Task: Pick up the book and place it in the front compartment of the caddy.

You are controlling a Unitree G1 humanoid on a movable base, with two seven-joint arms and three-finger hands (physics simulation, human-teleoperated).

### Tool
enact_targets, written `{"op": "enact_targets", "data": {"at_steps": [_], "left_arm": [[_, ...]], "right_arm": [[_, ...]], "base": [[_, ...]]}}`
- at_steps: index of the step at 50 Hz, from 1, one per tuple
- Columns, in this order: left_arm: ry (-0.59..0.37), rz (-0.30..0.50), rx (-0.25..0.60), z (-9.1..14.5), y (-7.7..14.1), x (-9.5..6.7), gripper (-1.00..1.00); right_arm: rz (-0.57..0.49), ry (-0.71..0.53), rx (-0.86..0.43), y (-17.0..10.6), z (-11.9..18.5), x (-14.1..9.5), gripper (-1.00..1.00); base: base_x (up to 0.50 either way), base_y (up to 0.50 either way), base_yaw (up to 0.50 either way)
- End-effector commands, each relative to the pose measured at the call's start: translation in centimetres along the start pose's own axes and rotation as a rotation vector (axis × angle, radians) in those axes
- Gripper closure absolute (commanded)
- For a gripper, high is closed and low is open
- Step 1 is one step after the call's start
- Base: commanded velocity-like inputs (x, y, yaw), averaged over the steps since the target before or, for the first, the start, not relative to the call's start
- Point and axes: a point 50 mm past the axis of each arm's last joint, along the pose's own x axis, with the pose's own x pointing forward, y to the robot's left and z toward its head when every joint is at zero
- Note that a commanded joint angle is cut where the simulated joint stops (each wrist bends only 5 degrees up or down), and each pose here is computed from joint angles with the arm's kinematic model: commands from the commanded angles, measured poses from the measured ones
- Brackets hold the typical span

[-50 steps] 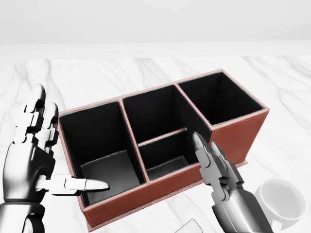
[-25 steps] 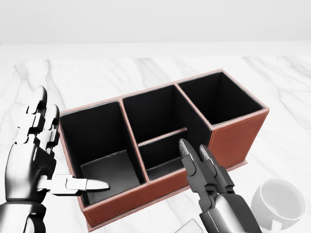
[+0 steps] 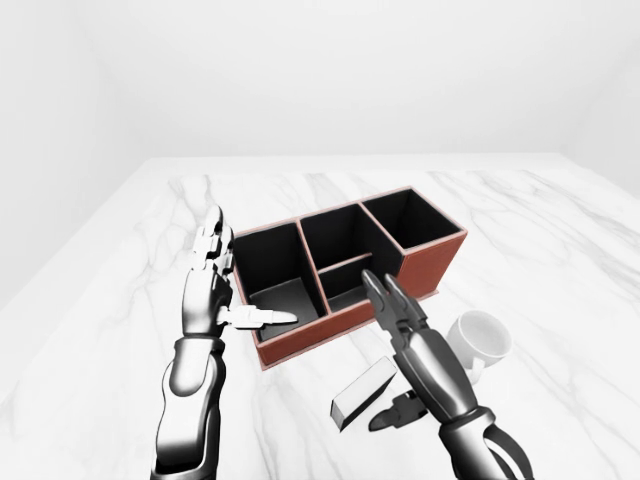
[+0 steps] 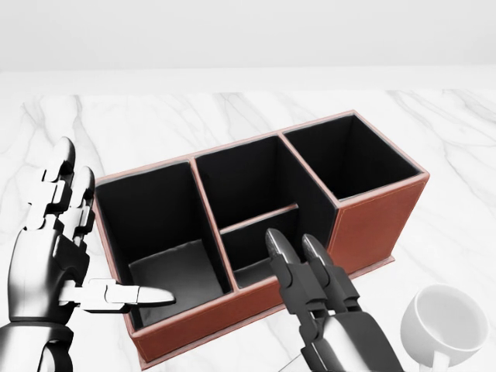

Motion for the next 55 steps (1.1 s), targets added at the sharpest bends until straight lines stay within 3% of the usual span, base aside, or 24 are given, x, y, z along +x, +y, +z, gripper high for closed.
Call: {"op": "enact_targets", "data": {"at_steps": [1, 18, 55], "left_arm": [[0.000, 0.000, 0.001, 0.0, 0.0, 0.0, -1.00], [0.000, 0.003, 0.001, 0.0, 0.1, 0.1, -1.00], [0.015, -0.002, 0.004, -0.3, -0.1, 0.0, -1.00]], "right_arm": [[0.023, -0.021, -0.034, 0.6, 0.4, 0.0, -1.00], [0.029, -0.081, -0.122, 0.8, 0.4, 0.3, -1.00], [0.042, -0.014, -0.230, 2.6, -1.0, -0.1, -1.00]], "base": [[0.00, 0.00, 0.00], [0.00, 0.00, 0.00], [0.00, 0.00, 0.00]]}}
